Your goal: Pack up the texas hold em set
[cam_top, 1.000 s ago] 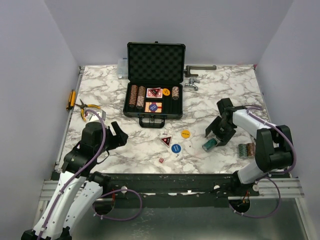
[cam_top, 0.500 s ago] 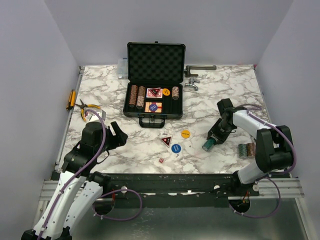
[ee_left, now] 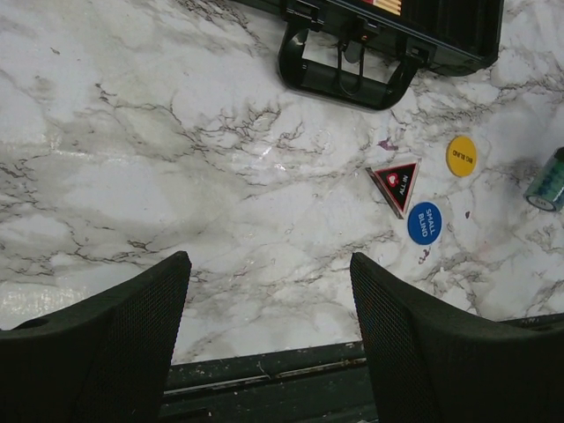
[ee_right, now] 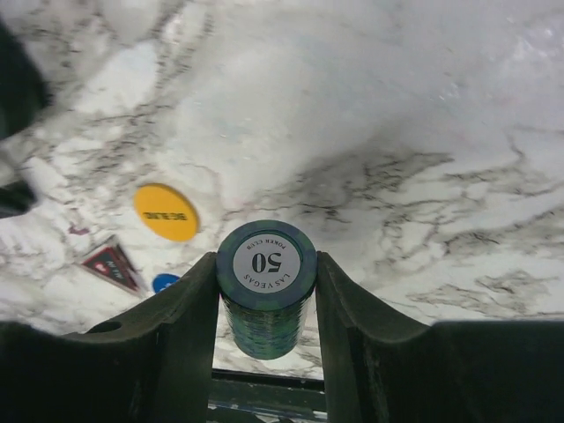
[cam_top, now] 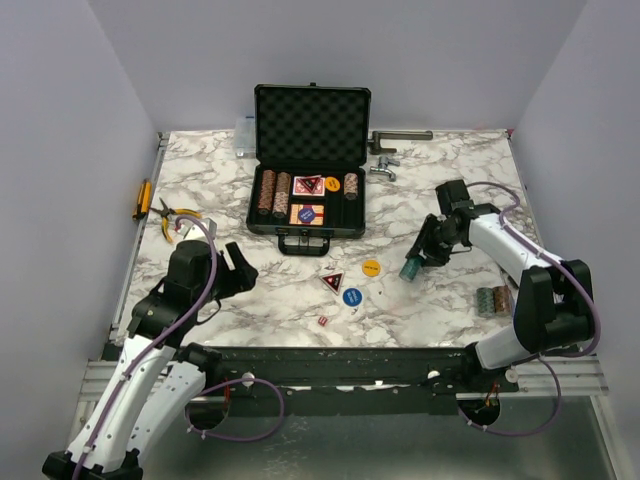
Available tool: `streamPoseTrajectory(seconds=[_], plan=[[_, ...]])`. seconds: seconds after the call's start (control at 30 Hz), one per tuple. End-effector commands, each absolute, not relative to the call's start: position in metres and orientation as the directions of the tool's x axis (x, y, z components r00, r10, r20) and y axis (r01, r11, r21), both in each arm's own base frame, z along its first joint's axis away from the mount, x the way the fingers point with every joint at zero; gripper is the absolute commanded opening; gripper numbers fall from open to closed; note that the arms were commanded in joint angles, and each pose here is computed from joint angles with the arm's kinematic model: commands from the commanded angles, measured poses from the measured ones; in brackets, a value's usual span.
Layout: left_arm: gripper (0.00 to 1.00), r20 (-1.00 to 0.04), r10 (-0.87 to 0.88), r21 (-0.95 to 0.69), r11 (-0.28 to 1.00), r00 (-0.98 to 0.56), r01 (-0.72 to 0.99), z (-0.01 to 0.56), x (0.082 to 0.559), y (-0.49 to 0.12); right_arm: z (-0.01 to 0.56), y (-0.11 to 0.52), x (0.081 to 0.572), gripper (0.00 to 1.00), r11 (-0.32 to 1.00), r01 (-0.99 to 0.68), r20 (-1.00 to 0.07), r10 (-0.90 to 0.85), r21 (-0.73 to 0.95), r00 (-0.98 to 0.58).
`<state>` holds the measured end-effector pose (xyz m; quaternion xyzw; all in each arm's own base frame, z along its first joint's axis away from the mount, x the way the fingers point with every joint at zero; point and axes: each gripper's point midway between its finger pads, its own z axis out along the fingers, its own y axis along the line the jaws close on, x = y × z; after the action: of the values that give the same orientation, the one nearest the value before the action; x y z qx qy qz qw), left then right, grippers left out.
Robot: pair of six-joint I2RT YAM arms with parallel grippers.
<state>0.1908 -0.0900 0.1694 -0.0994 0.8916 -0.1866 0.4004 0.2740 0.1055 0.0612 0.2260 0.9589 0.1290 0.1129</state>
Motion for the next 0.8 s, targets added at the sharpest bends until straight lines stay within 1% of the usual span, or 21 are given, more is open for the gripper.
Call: streamPoseTrajectory(seconds=[0.0,0.13,0.2,0.3,0.43,0.57,0.77], plan=[[0.73,-0.672,-0.308,-0.416,0.909,-0.674,0.000,0.166,0.190,-0.096,0.096,0.130,0.299,0.15,0.859,0.285,-0.231,0.408,0.425,-0.883],[0.73,-0.664,-0.302,-0.412,0.911,-0.684,-0.002,0.164,0.191,-0.097,0.105,0.137,0.305,0.10,0.859,0.244,-0.248,0.383,0.450,-0.890],[0.73,-0.665,-0.303,-0.413,0.911,-0.682,-0.002,0.165,0.190,-0.097,0.107,0.137,0.306,0.09,0.868,0.221,-0.258,0.360,0.445,-0.896],[0.73,-0.681,-0.315,-0.419,0.908,-0.661,-0.002,0.172,0.189,-0.094,0.108,0.135,0.307,0.04,0.885,0.192,-0.269,0.326,0.425,-0.906],[0.74,-0.712,-0.331,-0.422,0.906,-0.619,0.000,0.184,0.187,-0.089,0.111,0.133,0.311,0.01,0.901,0.155,-0.279,0.283,0.405,-0.917],[0.74,-0.730,-0.349,-0.416,0.909,-0.588,-0.025,0.187,0.187,-0.081,0.121,0.133,0.323,0.01,0.913,0.118,-0.306,0.249,0.391,-0.919],[0.74,-0.718,-0.359,-0.410,0.911,-0.596,-0.054,0.176,0.187,-0.078,0.149,0.138,0.352,0.01,0.919,0.069,-0.362,0.221,0.388,-0.906]])
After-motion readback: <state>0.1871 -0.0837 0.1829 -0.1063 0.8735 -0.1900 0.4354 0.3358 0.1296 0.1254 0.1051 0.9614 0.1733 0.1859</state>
